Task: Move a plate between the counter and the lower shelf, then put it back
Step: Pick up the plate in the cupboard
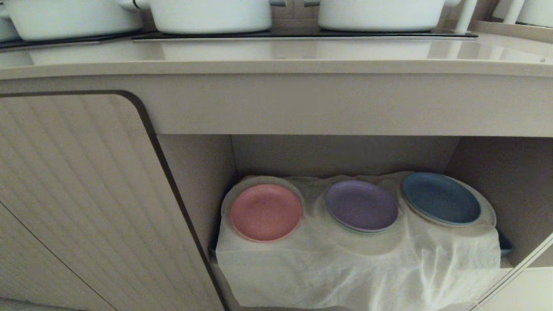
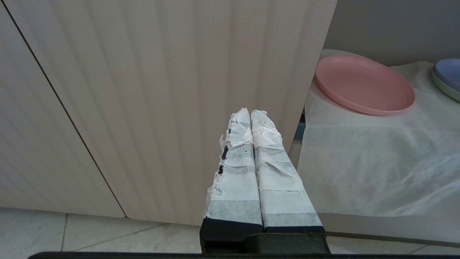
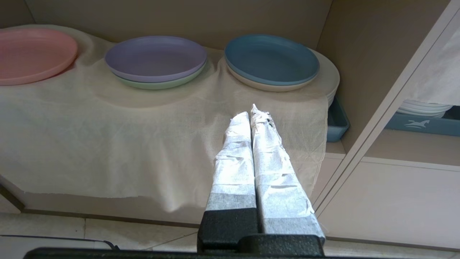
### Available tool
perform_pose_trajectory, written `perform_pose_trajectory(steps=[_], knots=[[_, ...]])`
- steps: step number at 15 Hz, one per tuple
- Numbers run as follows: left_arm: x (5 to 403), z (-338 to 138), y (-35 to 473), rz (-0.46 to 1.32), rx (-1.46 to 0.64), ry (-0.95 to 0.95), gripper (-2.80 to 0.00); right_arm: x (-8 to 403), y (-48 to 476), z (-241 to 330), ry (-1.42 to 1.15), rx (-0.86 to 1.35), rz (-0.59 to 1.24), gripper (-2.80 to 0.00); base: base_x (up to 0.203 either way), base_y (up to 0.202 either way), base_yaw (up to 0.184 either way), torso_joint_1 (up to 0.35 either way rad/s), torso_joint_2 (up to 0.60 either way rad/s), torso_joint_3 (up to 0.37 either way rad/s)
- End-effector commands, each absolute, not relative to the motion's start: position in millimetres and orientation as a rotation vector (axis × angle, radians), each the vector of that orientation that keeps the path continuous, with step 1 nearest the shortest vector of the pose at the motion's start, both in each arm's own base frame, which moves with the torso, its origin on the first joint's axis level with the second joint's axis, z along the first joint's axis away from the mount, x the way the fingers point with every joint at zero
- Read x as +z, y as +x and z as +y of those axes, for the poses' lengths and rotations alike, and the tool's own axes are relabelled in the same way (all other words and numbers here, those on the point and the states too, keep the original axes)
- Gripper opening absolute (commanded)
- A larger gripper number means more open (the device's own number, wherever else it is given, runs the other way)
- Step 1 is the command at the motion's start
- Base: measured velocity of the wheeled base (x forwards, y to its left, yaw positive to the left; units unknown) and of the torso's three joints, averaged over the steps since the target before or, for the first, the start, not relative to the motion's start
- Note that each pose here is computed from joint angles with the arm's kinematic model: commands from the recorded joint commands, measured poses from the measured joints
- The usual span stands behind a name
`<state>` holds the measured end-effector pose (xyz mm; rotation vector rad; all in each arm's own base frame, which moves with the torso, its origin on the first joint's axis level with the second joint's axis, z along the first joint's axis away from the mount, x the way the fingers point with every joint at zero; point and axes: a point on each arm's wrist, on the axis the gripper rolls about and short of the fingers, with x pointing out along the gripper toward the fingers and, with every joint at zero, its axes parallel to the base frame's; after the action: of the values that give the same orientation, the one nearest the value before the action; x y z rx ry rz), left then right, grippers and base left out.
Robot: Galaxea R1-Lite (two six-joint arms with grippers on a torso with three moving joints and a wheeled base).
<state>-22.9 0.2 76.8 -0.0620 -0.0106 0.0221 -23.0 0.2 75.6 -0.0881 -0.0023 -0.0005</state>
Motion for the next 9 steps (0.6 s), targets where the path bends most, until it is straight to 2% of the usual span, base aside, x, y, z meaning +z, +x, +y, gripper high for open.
perform_pose_trajectory(steps=[1, 9], knots=[[76.9, 0.2, -22.8, -0.01, 0.023, -0.063, -2.8, 75.5, -22.8, 0.2, -0.09, 0.0, 0.001, -2.8, 0.0, 0.0, 0.0, 0.0, 0.0, 0.0], [76.7, 0.3, -22.8, -0.008, 0.024, -0.061, -2.8, 75.3, -22.8, 0.2, -0.083, 0.0, 0.002, -2.8, 0.0, 0.0, 0.0, 0.0, 0.0, 0.0]])
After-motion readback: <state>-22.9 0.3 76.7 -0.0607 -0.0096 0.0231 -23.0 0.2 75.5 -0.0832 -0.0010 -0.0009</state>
